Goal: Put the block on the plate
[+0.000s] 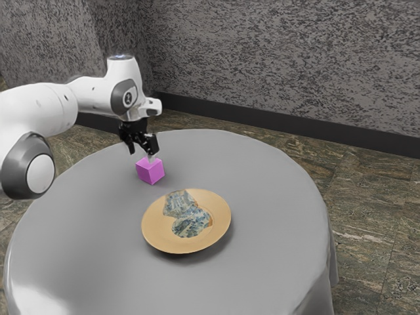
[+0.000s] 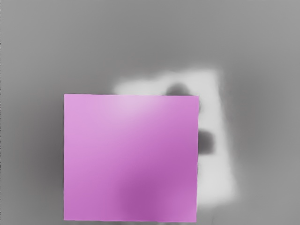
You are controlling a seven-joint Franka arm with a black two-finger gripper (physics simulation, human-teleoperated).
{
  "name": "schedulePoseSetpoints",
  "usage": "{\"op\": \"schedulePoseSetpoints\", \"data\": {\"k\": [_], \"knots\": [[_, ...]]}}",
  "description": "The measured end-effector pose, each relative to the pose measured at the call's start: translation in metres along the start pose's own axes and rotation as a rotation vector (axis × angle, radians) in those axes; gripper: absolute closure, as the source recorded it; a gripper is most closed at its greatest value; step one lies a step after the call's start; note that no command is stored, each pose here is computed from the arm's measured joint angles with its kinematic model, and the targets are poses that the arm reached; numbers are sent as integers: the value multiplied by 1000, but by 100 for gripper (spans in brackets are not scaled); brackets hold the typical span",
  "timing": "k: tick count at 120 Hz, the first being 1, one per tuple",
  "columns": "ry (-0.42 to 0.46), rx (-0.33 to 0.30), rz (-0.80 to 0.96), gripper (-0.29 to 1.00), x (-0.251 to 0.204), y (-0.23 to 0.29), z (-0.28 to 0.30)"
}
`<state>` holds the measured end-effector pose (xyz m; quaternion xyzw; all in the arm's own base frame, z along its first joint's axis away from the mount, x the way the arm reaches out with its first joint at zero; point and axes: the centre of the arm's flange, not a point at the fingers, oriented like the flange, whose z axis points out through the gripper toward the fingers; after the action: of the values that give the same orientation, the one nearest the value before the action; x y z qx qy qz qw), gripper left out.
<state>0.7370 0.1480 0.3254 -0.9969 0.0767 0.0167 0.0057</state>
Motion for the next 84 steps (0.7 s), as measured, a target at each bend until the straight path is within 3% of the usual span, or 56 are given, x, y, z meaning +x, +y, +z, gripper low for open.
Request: {"op": "schedulePoseSetpoints", "data": {"k": [84], "knots": [[15, -21, 37, 0, 15, -11, 50]]}}
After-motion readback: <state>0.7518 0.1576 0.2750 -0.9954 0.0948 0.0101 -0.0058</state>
